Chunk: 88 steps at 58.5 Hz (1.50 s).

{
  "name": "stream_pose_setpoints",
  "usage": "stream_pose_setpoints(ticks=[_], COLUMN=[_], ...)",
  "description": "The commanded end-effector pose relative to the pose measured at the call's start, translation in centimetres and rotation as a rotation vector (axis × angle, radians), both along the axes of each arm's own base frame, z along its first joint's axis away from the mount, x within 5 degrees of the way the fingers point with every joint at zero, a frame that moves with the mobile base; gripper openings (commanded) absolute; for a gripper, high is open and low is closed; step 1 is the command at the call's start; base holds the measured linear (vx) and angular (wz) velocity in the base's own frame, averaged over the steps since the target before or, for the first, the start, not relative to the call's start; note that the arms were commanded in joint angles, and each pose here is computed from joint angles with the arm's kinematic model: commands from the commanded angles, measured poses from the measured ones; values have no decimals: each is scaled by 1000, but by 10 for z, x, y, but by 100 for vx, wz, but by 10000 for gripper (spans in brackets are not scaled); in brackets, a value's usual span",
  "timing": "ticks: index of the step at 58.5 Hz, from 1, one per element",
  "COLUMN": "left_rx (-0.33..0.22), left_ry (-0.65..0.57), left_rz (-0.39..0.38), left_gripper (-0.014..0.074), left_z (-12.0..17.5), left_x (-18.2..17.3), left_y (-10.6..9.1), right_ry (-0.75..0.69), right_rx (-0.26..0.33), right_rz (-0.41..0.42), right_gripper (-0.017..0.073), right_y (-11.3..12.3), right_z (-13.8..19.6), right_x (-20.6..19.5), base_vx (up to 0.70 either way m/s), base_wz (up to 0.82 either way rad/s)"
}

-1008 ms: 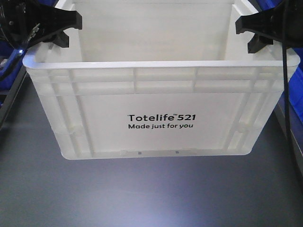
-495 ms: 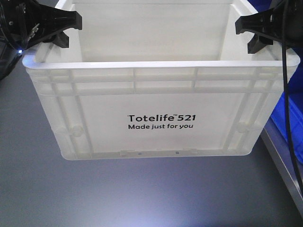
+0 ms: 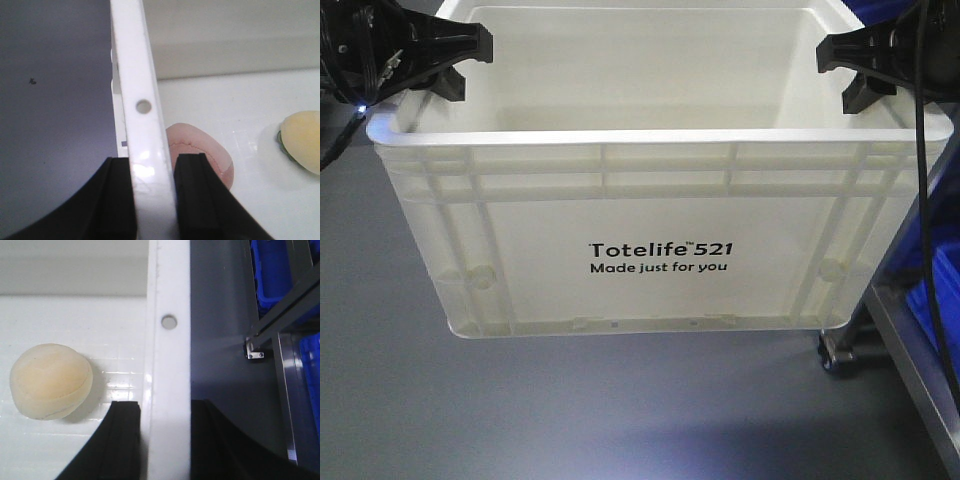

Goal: Place moving items into box and shelve
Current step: 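Carry the tote in both grippers toward the blue-bin shelf rack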

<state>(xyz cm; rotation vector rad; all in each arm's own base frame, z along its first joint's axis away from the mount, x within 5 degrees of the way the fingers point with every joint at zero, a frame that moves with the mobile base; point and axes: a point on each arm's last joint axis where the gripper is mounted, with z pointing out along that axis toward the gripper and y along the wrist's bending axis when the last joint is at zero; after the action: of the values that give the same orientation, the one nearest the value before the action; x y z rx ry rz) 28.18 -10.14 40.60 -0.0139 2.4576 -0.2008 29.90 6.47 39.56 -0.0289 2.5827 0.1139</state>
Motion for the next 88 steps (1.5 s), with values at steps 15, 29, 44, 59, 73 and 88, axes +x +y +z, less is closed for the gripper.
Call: stream_pose_setpoints(ticks=[15,29,44,59,73,88], left_rx=[8,8,8,8,7,7], left_ry=[-218,-218,-218,-218,-219,-219], left_rz=[0,0,0,0,-1,-1], left_gripper=[-1,-1,-1,-1,-1,-1], left_z=[37,37,37,37,37,37], left_x=[-7,-7,-7,-7,-7,-7], left_y=[10,10,10,10,10,10], right_ry=[-183,-183,-183,-183,-184,-185], right_rx=[-62,-63,-63,-64,-66,-66], right_rz=[-15,-15,-15,-15,-15,-15], right_gripper=[-1,-1,-1,-1,-1,-1], right_y=[-13,-13,-13,-13,-13,-13], right_z=[30,30,30,30,30,30], right_x=[-5,-5,-5,-5,-5,-5], base_vx=[62,60,58,52,46,41], base_wz=[0,-1,7,26,37,35])
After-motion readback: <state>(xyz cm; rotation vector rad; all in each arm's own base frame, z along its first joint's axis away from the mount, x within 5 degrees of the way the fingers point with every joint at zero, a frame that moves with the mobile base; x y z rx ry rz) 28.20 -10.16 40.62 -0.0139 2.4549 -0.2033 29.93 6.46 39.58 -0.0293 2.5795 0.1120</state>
